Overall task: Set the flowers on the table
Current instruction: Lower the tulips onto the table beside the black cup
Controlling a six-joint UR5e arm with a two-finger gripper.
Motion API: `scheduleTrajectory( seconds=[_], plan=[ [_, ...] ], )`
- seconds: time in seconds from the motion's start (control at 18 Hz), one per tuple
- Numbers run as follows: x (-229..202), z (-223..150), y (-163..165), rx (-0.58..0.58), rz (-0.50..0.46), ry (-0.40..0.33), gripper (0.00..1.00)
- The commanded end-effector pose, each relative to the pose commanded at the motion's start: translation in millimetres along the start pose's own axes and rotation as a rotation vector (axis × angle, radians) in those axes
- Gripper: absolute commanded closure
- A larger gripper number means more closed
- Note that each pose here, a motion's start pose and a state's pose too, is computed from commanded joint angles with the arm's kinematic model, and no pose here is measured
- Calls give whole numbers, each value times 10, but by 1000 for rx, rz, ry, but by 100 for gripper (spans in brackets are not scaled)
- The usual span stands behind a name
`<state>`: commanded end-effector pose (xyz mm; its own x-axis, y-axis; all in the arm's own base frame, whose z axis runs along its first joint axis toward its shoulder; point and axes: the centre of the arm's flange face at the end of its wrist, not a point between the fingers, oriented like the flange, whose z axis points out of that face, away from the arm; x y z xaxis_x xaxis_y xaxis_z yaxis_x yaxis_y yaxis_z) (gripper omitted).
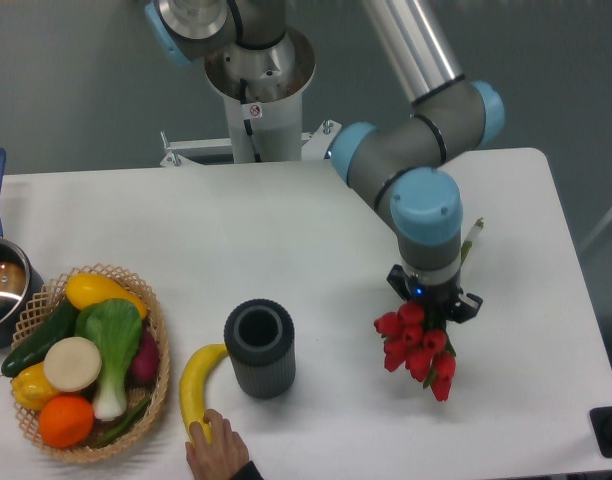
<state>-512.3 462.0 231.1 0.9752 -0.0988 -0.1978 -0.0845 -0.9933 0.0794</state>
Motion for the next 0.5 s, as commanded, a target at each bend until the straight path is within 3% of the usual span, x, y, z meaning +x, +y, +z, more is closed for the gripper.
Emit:
scheduleTrajectory(
  seconds=[0.28, 0.33, 0.39, 0.5],
  plan=[
    [-76, 124, -7, -4, -5, -4, 55],
    [-75, 124, -8, -3, -3, -4, 49],
    [-83, 106, -9, -1, 0, -8, 25],
    [-133, 39, 3, 6, -4, -22, 11]
  ],
)
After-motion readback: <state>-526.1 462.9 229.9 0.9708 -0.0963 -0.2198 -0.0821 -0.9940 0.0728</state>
